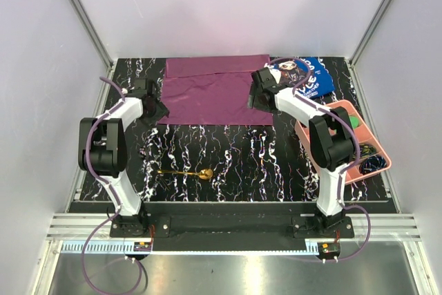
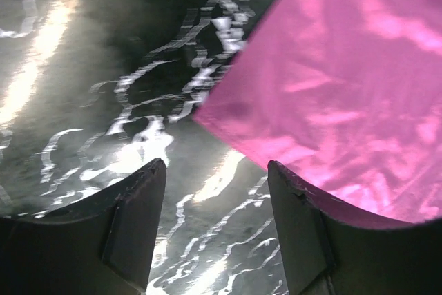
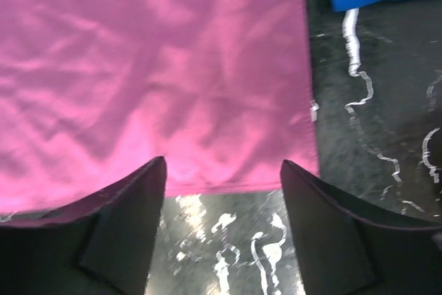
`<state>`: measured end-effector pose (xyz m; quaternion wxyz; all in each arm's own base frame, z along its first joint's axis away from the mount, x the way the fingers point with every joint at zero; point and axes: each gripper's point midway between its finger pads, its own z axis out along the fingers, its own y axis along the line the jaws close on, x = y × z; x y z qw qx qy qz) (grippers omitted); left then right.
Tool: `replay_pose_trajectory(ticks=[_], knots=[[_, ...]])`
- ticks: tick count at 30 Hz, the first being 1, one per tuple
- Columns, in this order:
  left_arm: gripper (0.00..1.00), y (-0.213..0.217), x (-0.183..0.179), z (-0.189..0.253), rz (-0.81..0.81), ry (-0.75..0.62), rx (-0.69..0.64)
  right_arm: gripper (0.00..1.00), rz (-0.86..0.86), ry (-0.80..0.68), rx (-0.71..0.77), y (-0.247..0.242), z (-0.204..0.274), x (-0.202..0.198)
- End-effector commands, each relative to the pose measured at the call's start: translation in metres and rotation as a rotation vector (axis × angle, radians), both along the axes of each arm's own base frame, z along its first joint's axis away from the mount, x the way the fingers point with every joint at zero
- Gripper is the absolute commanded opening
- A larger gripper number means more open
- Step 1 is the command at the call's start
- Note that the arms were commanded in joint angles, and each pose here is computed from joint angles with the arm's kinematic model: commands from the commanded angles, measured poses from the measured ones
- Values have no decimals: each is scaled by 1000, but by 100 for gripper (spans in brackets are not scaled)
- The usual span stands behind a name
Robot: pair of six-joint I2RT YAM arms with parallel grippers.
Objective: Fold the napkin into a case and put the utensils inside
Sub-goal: Flatten out the crumpled napkin at the center of the board.
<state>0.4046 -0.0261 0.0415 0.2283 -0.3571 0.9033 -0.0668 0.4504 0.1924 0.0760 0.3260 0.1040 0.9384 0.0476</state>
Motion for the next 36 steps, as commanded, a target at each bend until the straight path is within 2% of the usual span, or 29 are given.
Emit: replay_pose_trajectory(ticks=[1,10,15,22,36], knots=[[64,-2,24,17,24,-64,46,74,-67,7,-103,-24,-3,10],[55,10,17,2,95,-2,89,70,-145,32,-93,-40,-13,11],[51,8,28,-2,91,2,79,67,-174,48,-106,-51,-20,11],[50,9,25,-18,111,51,77,57,-193,82,-88,-56,-29,8],[49,25,9,-18,136,77,140,60,-206,145,-70,-58,-48,-12]])
